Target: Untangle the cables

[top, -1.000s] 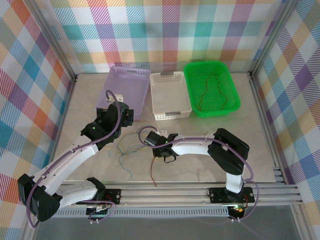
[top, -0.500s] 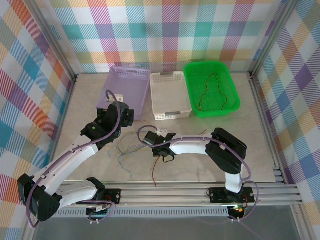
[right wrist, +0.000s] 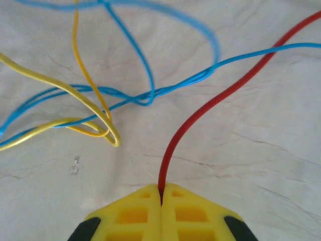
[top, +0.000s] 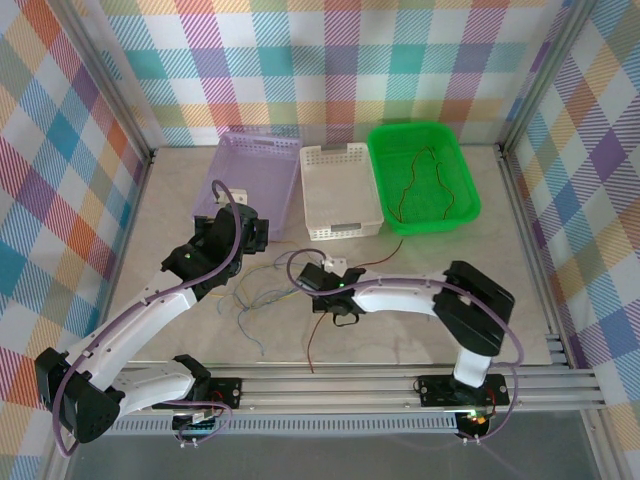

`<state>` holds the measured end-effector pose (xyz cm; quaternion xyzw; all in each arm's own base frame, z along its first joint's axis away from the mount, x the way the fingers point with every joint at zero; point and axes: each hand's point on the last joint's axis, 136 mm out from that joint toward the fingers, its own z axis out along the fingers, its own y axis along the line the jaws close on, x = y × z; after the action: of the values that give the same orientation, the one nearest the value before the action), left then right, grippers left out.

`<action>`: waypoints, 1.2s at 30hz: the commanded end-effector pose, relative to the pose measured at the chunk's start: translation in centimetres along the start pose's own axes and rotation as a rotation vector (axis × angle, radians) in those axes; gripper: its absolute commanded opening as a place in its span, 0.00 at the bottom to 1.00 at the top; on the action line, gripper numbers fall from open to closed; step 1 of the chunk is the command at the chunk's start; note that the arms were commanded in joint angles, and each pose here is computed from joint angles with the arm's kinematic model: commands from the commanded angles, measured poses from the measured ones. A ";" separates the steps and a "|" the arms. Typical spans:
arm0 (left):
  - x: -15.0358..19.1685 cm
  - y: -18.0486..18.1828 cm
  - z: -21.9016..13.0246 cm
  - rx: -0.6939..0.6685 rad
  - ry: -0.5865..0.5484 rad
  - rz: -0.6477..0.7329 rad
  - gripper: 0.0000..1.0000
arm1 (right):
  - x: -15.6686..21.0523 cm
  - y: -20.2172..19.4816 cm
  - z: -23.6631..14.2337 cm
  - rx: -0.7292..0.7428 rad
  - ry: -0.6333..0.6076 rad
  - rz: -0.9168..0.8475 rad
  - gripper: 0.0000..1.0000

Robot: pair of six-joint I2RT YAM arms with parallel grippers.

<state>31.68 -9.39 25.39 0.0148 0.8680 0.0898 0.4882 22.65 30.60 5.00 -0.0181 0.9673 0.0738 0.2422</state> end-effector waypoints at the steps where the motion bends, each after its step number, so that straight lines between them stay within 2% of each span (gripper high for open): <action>1: -0.7 0.2 -0.1 0.008 -0.030 -0.035 1.00 | -2.9 -0.3 -4.0 -0.039 -0.118 0.059 0.00; 18: -0.6 -0.1 0.0 0.018 -0.020 -0.028 1.00 | -11.7 -3.4 -22.0 -0.227 -0.468 0.054 0.00; 25: -0.5 -0.2 0.0 0.020 -0.018 -0.026 1.00 | -15.2 -5.3 -28.6 -0.242 -0.614 0.041 0.00; 31: -0.5 -0.3 0.1 0.026 -0.016 -0.025 1.00 | -18.4 -8.0 -31.3 -0.248 -0.657 0.086 0.00; 36: -0.5 -0.5 0.1 0.033 -0.012 -0.023 0.99 | -21.2 -9.5 -29.2 -0.341 -0.517 0.195 0.00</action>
<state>31.64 -9.82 25.20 0.0210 0.8708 0.0788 0.4848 27.89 15.50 39.57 0.0788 0.8278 0.2097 0.5144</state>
